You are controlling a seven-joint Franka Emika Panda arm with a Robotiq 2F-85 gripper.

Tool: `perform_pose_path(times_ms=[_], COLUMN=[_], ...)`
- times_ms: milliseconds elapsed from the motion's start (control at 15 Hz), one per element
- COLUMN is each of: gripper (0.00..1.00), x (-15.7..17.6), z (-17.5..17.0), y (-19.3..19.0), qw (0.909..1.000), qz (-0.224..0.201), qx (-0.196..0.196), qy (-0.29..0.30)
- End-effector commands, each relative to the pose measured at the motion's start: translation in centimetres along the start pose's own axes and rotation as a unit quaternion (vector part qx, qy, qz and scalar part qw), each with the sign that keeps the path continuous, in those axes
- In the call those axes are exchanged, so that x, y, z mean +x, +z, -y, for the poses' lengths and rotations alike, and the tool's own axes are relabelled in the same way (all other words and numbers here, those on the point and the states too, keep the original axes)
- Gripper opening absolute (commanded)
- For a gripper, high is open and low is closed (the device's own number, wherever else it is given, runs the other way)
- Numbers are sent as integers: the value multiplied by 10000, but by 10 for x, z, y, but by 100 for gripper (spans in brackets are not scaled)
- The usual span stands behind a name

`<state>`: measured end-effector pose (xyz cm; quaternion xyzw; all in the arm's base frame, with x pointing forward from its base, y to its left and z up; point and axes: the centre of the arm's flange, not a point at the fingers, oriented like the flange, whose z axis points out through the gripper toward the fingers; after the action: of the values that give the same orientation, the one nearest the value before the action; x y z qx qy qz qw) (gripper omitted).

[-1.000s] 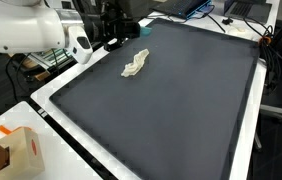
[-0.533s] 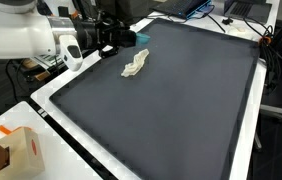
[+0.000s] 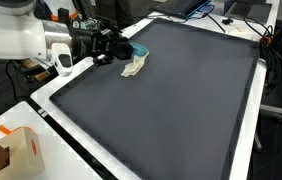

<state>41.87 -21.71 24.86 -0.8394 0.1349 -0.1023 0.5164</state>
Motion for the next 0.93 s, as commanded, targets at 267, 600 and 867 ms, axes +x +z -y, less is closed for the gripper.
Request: perform_pose_path(times_ms=[267,600,867], gripper=[25,25,25], x=[-7,-16,-25], z=[17,41,66], y=[-3,0,1], qw=[9965,9900,9805], qz=[-385,-518,-614], qx=[-579,-1150,-1710], qy=[466,630,755])
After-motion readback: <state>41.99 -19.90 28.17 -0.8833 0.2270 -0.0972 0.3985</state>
